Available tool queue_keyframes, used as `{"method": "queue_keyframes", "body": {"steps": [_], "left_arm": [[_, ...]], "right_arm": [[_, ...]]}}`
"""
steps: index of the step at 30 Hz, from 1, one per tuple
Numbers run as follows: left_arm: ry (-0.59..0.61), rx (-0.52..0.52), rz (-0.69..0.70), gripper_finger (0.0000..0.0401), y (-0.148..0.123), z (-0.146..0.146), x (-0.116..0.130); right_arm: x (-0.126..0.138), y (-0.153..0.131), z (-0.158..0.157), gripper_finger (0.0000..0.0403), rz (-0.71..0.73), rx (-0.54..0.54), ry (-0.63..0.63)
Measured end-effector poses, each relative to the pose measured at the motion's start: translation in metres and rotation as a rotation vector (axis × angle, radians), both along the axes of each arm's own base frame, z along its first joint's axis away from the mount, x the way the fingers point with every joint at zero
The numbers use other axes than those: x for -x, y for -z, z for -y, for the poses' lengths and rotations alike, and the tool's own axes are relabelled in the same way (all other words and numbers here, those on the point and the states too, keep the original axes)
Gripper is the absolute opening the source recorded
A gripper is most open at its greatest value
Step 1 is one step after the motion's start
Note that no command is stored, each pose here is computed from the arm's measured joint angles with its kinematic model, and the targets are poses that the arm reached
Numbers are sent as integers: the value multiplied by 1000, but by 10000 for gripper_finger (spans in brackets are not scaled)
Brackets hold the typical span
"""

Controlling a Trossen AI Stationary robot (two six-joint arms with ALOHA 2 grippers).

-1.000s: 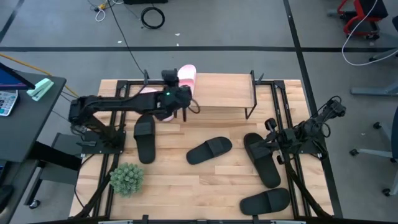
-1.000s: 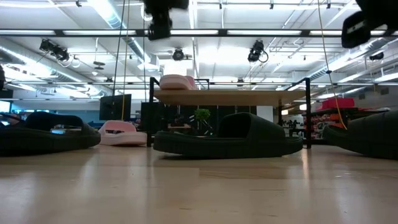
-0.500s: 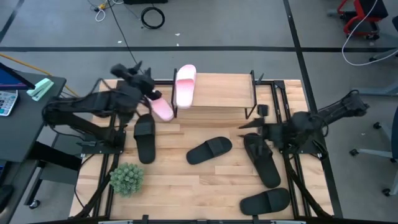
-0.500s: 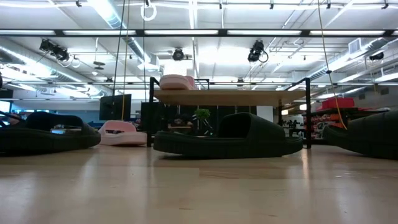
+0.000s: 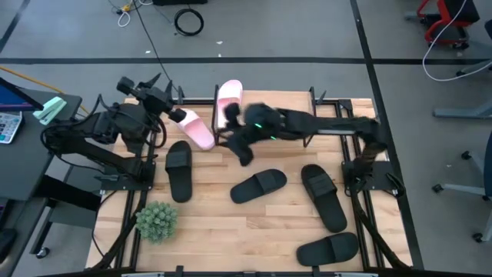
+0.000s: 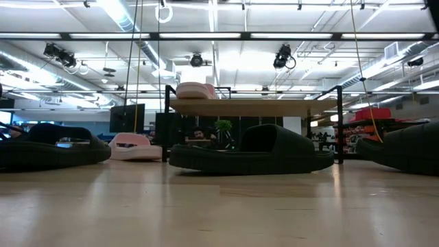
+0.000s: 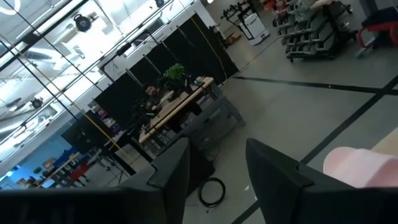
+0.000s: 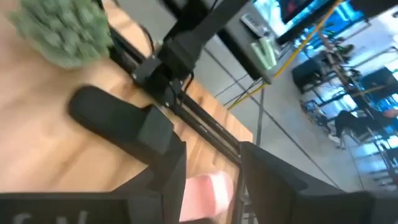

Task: Pick and place slides into the shelf
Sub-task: Put the pink slides on the shelf

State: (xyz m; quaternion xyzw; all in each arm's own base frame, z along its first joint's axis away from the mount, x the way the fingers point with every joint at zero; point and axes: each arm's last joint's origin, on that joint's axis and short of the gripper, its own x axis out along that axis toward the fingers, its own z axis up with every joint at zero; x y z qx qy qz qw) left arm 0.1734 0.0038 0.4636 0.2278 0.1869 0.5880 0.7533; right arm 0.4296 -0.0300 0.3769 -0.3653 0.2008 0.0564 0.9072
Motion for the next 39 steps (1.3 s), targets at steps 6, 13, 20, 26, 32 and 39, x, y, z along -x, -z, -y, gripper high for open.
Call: {"method": "queue_keyframes", "body": {"steps": [6,13,20,26,32,39], "left_arm": [[0,7,22,152,1,0,1],[113,192,41,152,38,-3,12],[62,600,27,136,96,-3,20],[46,639,-53,132,161,-2,4],[-25,721,-10,154,216,-22,-2],[-94,736,3,183,240,-63,-9]], "right_arm": [[-50,49,52,160,-131,40,35],[-49,91,61,155,-367,-153,105],[-22,74,7,147,-570,-350,-9],[-8,80,-37,146,-760,-392,-120],[-10,106,-66,146,-869,-382,-40],[13,132,-73,146,-1048,-318,231]]}}
